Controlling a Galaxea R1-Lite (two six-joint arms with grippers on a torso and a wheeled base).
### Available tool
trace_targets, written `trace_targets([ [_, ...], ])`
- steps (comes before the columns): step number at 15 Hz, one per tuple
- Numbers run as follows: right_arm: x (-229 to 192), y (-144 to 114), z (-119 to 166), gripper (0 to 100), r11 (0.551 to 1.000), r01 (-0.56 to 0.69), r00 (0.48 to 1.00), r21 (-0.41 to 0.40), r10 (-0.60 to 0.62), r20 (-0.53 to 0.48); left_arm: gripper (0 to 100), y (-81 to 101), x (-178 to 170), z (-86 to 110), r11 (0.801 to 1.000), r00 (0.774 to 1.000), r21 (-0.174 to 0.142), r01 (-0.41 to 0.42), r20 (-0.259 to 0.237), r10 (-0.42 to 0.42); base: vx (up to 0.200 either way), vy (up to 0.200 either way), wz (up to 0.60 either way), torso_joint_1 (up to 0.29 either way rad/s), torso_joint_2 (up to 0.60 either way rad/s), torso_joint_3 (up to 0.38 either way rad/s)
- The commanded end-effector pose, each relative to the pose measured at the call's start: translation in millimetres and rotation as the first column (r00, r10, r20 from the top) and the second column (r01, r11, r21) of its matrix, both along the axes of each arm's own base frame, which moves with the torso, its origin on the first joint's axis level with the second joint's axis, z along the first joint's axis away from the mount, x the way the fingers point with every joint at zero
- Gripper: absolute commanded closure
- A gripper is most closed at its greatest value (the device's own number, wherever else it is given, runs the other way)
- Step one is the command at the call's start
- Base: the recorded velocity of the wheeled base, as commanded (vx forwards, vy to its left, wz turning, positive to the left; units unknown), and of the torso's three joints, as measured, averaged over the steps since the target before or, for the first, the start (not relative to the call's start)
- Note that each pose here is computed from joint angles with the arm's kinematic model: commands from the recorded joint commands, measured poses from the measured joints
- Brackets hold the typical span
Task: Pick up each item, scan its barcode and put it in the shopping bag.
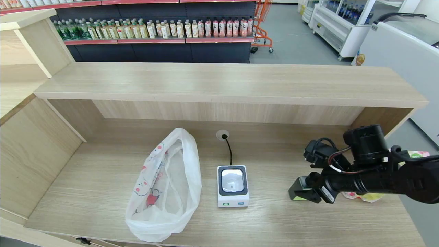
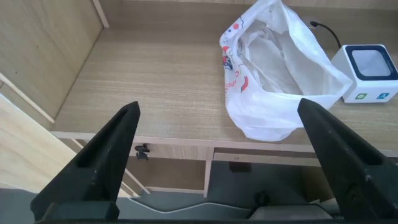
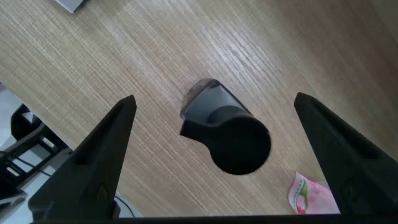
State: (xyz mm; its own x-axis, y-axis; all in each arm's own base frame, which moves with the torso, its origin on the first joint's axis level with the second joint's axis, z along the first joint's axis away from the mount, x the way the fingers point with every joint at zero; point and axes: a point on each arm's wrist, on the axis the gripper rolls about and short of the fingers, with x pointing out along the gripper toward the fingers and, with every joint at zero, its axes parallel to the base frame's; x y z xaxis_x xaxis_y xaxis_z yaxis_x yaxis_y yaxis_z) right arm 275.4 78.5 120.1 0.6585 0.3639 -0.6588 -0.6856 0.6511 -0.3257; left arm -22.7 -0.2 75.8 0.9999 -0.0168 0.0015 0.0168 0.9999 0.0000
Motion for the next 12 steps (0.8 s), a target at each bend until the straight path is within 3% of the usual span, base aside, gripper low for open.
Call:
trace_targets([
  [1, 8, 3, -17, 0, 1.000, -0.026, 0.999, -0.010, 0.026, -0.046, 0, 0.0, 0, 0.0, 1.000, 1.000, 0.000, 0.000, 0.000, 0.000, 0.000, 0.000, 0.00, 0.000, 0.00, 0.000],
  [12, 21, 6, -26, 0, 0.995, -0.090, 0.996, -0.031, 0.090, -0.001, 0, 0.0, 0, 0.0, 1.000, 1.000, 0.000, 0.000, 0.000, 0.000, 0.000, 0.000, 0.00, 0.000, 0.00, 0.000],
])
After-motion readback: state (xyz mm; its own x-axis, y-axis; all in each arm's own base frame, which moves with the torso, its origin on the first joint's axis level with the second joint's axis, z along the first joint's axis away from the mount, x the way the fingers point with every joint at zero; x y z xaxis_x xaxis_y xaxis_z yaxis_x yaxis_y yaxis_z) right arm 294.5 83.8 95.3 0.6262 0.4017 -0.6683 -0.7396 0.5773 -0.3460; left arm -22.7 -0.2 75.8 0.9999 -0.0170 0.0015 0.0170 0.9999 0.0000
